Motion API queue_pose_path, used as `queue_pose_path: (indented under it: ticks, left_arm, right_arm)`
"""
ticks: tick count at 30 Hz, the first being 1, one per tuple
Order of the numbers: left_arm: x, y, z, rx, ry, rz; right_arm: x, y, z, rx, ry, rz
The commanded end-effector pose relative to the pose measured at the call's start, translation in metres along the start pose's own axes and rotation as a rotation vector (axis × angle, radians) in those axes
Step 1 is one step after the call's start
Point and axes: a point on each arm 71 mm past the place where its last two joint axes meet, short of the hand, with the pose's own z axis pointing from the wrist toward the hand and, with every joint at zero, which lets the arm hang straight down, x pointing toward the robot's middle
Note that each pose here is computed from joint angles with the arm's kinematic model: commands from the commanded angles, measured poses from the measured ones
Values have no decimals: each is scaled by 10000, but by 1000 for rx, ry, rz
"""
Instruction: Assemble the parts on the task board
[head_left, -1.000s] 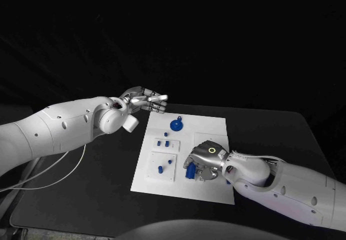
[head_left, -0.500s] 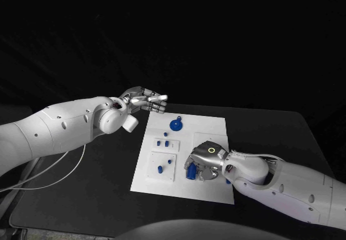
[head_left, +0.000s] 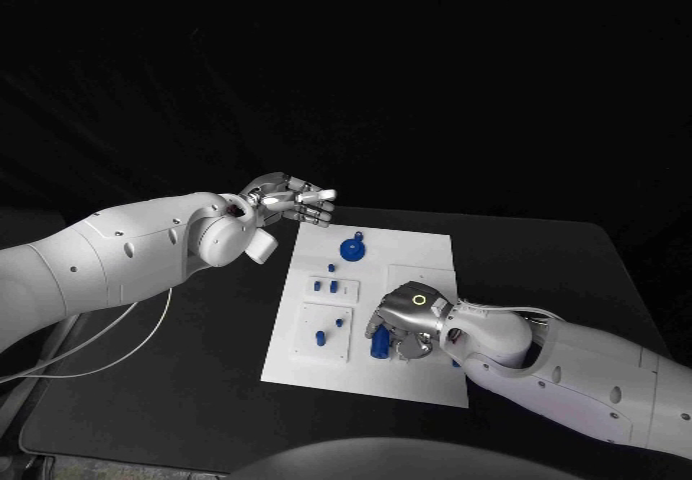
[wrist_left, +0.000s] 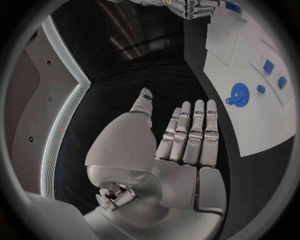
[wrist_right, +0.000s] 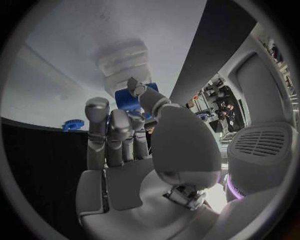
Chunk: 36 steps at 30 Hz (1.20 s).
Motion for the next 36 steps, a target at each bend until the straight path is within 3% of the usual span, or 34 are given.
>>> queue_pose_path:
  ticks: [1, 18, 36]
  left_arm:
    - [28, -10, 9, 5, 23, -1]
    - [23, 3, 3, -2, 26, 0]
    - [13, 14, -2, -10, 25, 6]
  right_arm:
    - [8, 5, 5, -10, 3, -13]
    - [51, -60, -15, 33, 39, -14]
    - [44, -60, -44, 31, 37, -8]
